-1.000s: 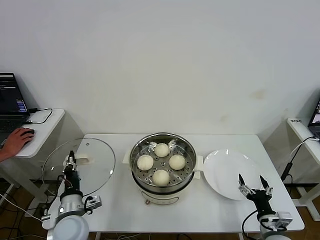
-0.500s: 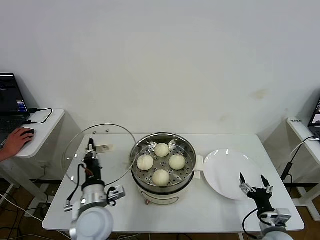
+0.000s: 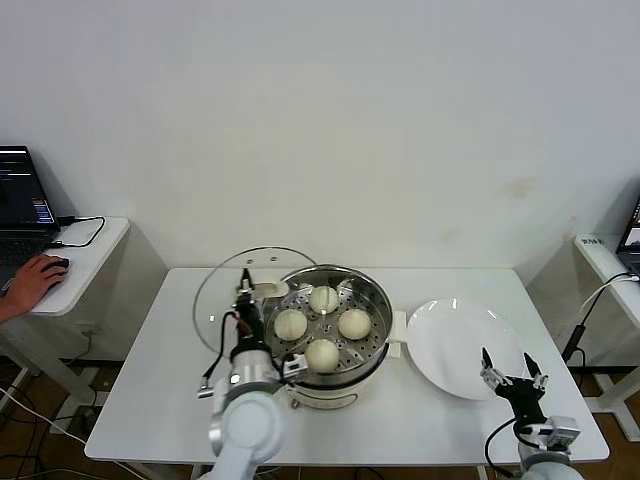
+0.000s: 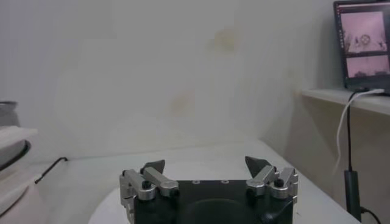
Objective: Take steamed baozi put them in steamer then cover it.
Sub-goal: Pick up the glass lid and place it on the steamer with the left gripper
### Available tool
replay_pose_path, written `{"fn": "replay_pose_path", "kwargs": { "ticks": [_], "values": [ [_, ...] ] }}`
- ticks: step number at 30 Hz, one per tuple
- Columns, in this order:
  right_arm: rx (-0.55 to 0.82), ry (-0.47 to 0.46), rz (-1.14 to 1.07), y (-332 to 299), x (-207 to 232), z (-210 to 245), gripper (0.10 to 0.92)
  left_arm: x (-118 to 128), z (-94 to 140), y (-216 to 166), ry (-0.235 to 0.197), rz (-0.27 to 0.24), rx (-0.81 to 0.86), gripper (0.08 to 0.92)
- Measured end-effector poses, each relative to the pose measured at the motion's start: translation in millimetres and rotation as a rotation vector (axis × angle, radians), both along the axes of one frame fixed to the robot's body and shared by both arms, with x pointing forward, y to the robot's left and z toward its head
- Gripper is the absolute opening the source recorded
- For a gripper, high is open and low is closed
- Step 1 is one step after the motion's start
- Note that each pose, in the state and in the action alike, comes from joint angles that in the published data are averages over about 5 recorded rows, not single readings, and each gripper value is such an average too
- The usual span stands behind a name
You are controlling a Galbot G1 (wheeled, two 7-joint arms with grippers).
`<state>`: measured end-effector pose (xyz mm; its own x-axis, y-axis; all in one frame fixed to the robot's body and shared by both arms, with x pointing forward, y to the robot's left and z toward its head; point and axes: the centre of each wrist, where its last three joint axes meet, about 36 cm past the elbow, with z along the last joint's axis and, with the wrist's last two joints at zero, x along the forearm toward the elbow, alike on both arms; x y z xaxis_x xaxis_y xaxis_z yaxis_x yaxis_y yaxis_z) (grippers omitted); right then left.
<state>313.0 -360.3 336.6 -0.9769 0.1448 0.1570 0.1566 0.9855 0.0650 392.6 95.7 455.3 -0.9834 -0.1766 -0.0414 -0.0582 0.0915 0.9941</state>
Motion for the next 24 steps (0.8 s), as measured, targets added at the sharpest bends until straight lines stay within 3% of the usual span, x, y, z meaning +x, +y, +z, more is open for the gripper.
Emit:
{"fn": "replay_pose_path", "kwargs": {
  "ticks": [17,24],
  "values": [
    [-0.001,0.006,-0.022,-3.1,3.3,-8.8,0.823,10.3,11.0,-71.3,0.048,-0.146,-0.038,0.137],
    [-0.002,0.007,-0.023,-3.9,4.1,-10.7,0.823,7.0,8.6,-80.9,0.076,-0.165,-0.034,0.137]
  ]
}}
